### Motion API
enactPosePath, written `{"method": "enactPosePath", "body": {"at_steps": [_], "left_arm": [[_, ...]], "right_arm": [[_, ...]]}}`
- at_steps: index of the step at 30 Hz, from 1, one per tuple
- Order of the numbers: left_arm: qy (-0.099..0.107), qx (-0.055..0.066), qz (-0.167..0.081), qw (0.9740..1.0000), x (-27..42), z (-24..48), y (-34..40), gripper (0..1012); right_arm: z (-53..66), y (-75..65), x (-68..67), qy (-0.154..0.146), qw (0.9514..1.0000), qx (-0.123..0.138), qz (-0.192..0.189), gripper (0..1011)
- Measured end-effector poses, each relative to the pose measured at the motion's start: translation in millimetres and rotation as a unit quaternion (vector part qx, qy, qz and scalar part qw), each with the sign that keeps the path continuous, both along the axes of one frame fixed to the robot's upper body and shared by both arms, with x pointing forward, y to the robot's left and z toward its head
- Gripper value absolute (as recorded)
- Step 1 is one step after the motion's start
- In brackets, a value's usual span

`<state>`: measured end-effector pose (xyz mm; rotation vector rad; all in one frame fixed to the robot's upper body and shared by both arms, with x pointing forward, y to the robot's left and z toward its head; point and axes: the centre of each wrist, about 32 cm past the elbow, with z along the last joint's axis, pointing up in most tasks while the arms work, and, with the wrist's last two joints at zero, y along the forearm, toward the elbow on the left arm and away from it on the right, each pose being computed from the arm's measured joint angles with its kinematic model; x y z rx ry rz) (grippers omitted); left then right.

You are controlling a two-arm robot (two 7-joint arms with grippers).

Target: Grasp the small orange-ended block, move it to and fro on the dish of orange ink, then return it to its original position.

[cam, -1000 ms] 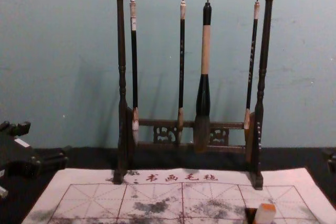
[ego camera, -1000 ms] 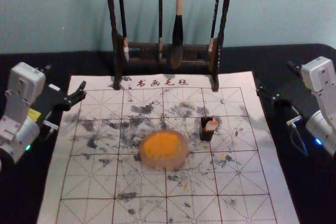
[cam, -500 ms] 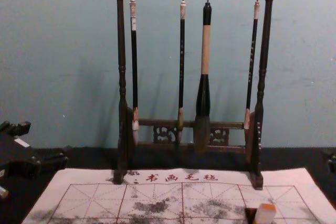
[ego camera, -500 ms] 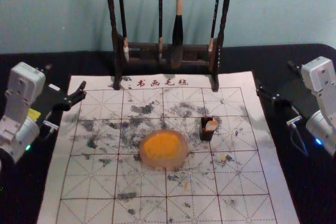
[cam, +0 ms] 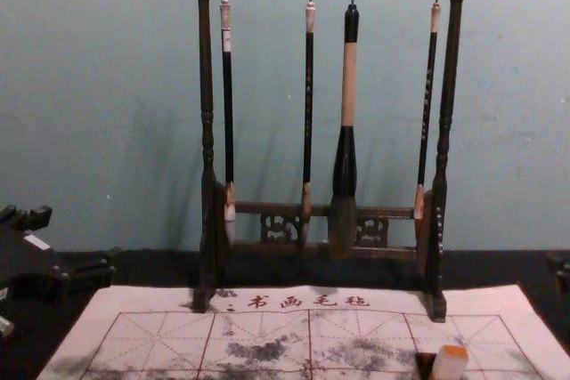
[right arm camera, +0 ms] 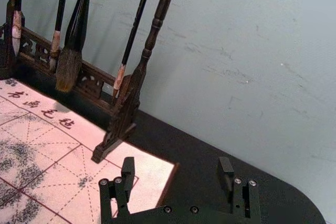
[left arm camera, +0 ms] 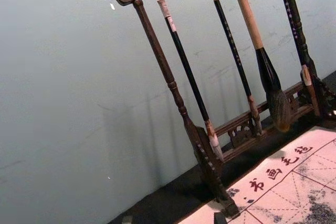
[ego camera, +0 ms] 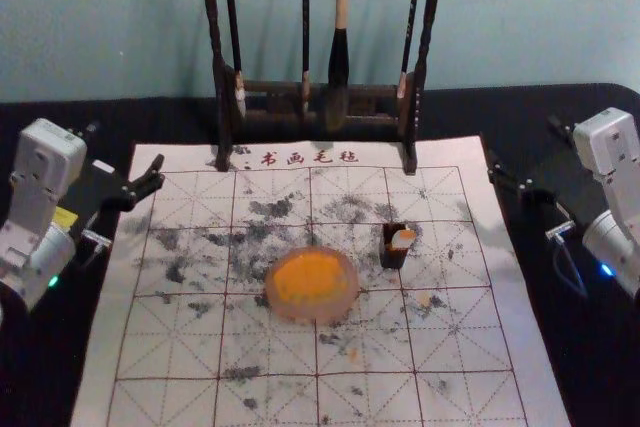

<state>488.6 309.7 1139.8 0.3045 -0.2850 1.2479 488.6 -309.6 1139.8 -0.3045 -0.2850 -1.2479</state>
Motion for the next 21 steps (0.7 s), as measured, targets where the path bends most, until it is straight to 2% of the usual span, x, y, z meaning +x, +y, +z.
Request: {"method": "enactPosePath", "body": {"at_steps": [13, 21], "left_arm": [[0.000, 0.000, 0.000, 1.0000, 0.0, 0.0, 0.0, 1002], [0.000, 0.000, 0.000, 1.0000, 0.0, 0.0, 0.0, 1001]], "right_arm": [[0.2, -0.7, 0.0, 0.000, 1.0000, 0.001, 0.001, 1003], [1.3, -3.0, -8.3, 0.018, 0.9984, 0.031, 0.045, 1003]]}}
